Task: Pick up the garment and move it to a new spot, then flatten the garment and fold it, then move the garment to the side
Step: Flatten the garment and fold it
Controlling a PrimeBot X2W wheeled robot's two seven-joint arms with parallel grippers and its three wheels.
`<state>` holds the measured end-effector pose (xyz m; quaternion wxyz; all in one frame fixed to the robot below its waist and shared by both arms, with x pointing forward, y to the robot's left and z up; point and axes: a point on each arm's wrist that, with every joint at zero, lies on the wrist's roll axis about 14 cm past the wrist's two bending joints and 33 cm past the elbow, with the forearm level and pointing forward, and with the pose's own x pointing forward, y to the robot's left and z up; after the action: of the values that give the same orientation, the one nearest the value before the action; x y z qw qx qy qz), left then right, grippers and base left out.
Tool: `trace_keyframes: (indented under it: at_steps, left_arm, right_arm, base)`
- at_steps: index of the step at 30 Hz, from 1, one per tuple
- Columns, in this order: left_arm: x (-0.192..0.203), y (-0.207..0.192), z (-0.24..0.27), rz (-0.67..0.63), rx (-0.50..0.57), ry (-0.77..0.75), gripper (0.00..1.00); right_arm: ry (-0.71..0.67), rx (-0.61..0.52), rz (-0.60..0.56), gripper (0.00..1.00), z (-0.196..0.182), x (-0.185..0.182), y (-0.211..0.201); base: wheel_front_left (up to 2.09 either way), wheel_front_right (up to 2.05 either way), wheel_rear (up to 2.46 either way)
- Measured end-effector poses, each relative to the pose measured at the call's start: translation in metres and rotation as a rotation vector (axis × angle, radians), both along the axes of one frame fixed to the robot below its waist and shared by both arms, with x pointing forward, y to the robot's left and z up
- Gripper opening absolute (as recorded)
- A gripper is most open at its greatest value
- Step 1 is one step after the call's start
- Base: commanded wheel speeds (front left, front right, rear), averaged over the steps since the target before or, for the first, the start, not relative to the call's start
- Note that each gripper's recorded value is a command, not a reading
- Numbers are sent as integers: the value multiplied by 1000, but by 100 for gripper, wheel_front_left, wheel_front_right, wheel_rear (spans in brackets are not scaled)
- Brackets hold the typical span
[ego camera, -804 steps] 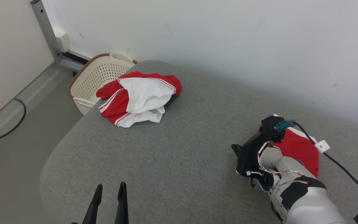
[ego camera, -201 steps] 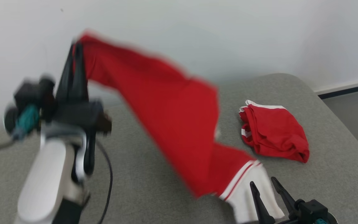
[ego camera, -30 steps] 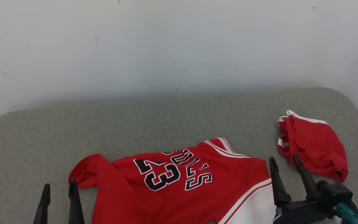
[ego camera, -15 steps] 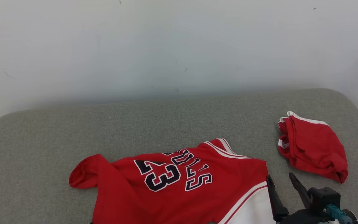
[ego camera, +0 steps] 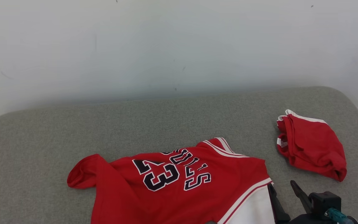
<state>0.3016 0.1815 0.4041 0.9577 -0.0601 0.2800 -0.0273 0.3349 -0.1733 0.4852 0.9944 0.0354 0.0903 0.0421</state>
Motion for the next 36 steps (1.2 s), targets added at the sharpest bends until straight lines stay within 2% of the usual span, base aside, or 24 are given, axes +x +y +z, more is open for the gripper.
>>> trace_keyframes:
  at_steps: [3,4,8,10,12,13,16,19,20,21,22,23,29,36]
  left_arm:
    - [-4,-3,-3,-2,-7,35,87]
    - [-5,-6,-4,-8,-10,47,76]
    - [-8,-17,-10,-26,-21,89,55]
    - [-8,-20,-12,-33,-20,103,58]
    - [-10,-16,-21,-19,1,139,77]
    - [-10,-14,-24,-9,13,152,83]
    - [-9,-14,-27,-8,23,172,87]
    - [-5,-15,-26,-10,20,164,83]
    - [-6,-15,-27,-9,18,167,74]
    - [-6,-15,-27,-7,19,169,57]
    - [-8,-13,-30,0,23,183,25]
    - [-9,-12,-31,5,25,194,0]
    - [-14,-16,-32,7,15,210,0]
    - [-15,-16,-29,19,5,202,0]
  right_arm:
    - [7,6,8,100,1,1,3]
    - [12,7,10,100,1,1,3]
    - [40,10,8,100,-2,-1,2]
    - [54,10,2,100,-5,-4,1]
    - [70,9,-4,100,-8,-7,-1]
    - [75,9,-6,100,-9,-8,-2]
    - [86,8,-11,100,-10,-8,-3]
    - [103,7,-13,100,-12,-8,-4]
    - [109,7,-12,100,-13,-8,-4]
    - [124,7,-12,100,-16,-8,-4]
    - [151,8,-14,100,-21,-10,-5]
    - [188,9,-15,100,-28,-13,-6]
    - [379,10,-46,100,-66,-34,-17]
    - [485,-19,-89,100,-83,-48,-34]
  base:
    - [0,0,0]
    - [0,0,0]
    - [0,0,0]
    - [0,0,0]
    - [0,0,0]
    - [0,0,0]
    - [0,0,0]
    - [0,0,0]
    - [0,0,0]
    - [0,0,0]
    - [0,0,0]
    - [0,0,0]
    - [0,0,0]
    - [0,0,0]
